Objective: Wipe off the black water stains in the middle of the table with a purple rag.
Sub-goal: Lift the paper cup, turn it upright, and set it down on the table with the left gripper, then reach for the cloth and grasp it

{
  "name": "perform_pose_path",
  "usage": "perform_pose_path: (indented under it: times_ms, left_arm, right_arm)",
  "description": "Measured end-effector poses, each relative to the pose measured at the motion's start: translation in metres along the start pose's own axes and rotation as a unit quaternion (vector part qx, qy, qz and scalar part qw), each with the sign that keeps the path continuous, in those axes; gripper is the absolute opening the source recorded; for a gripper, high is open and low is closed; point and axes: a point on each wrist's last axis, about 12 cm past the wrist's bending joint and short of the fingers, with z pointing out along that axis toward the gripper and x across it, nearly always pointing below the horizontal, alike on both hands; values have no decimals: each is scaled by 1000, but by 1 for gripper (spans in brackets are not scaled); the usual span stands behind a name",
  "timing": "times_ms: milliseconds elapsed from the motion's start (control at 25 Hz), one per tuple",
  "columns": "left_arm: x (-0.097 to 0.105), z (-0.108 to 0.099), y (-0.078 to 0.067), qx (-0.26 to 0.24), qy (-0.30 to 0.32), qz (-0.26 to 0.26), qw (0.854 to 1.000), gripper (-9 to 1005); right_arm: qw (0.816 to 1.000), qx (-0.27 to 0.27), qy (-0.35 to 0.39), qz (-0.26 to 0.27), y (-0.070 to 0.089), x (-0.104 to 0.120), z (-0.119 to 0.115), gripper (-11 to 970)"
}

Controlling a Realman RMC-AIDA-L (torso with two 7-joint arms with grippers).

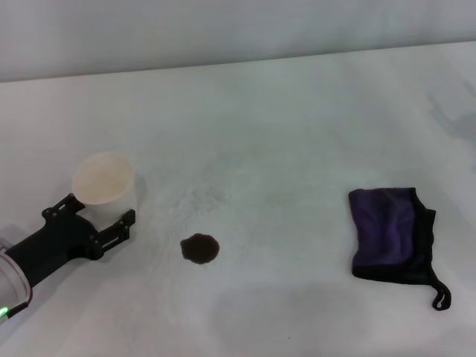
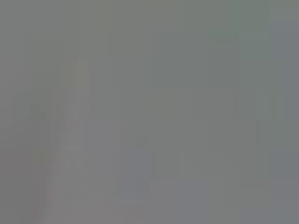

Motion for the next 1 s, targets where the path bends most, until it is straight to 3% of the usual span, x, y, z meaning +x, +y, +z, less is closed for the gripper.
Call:
perform_pose_path:
  times_ms: [360,600,840,1000]
  left_arm:
    - [3,-11,-5,5,-25,19,999,858]
    - [15,-27,-9,-13,-32,2,999,878]
    - [37,-55,-18,-63,-45,-17,997,877]
    - [42,-75,-18,-112,-77,-25,990,878]
  right_arm:
    - [1000,2,3,-2,-1,0,0,841]
    - [1000,7,14,10,-3,3,-5,841]
    - [999,16,32,32,-6,7,-16,841]
    - [993,42,55,100,-18,8,-27,840]
